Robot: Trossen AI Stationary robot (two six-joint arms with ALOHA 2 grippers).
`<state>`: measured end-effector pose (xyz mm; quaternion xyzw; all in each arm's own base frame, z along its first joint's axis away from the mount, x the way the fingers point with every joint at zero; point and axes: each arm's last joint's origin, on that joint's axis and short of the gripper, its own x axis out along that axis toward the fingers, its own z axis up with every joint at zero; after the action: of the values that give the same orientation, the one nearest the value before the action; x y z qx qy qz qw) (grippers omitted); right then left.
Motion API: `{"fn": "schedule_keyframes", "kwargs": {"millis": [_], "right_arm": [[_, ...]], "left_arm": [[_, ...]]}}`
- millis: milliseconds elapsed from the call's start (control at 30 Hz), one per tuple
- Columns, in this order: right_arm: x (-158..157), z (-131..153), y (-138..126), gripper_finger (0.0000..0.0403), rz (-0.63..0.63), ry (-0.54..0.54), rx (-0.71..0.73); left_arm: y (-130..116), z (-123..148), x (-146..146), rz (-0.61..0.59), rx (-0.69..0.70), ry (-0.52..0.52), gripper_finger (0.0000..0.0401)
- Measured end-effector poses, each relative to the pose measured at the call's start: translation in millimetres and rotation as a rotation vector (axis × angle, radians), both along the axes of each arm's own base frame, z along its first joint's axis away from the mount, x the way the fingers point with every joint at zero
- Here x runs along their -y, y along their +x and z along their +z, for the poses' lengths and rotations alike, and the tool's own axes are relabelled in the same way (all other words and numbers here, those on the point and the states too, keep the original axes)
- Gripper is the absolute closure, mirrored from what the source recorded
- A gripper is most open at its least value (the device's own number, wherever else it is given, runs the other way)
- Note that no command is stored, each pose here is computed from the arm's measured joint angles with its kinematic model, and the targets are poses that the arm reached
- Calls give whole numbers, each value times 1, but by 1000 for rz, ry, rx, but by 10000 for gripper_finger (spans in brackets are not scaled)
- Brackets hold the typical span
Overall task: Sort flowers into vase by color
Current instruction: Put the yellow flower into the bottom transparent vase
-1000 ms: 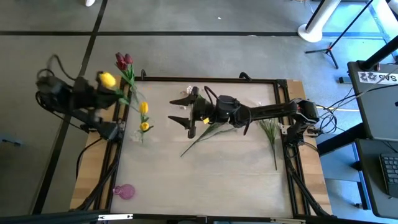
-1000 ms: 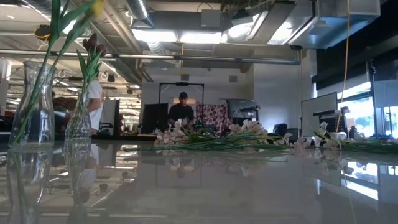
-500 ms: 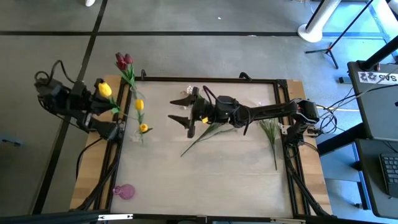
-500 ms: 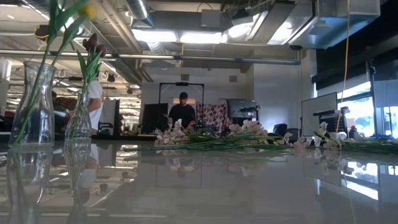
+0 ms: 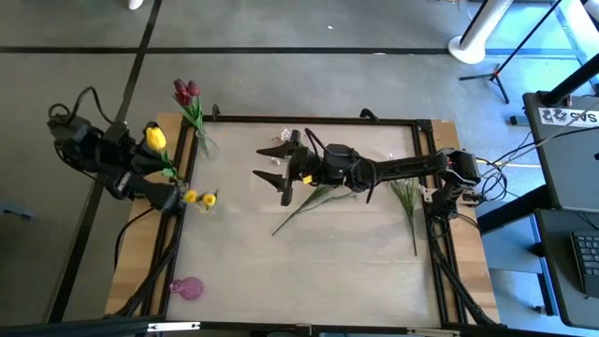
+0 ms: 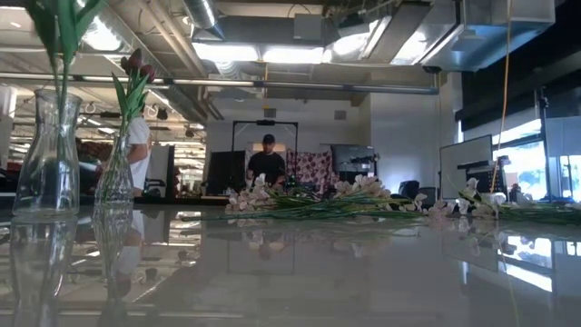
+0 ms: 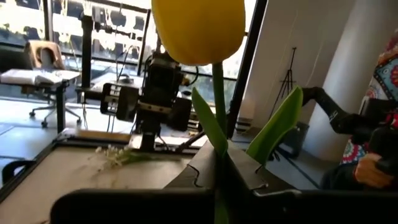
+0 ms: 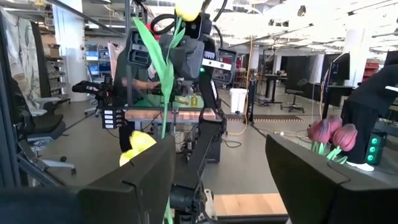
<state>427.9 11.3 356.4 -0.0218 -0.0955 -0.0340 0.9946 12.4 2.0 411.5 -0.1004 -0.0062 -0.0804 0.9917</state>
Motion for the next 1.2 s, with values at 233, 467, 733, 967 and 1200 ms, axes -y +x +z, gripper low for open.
{"fn": "schedule_keyframes", "kwargs": {"millis": [233, 467, 733, 967, 1200], "right_arm": [[0, -1, 0, 155, 1, 4, -10], [0, -1, 0, 155, 2, 5, -11], [0, -1, 0, 155, 0, 0, -16], [0, -1, 0, 155, 0, -1, -16], [0, -2, 1, 155, -1, -1, -22]], "left_arm": [[1, -6, -1, 44, -66, 12, 395], [2, -4, -2, 106, -52, 14, 395], [15, -16, -3, 305, -66, 85, 395], [26, -20, -1, 400, -14, 124, 395], [26, -27, 2, 307, -69, -12, 395]]}}
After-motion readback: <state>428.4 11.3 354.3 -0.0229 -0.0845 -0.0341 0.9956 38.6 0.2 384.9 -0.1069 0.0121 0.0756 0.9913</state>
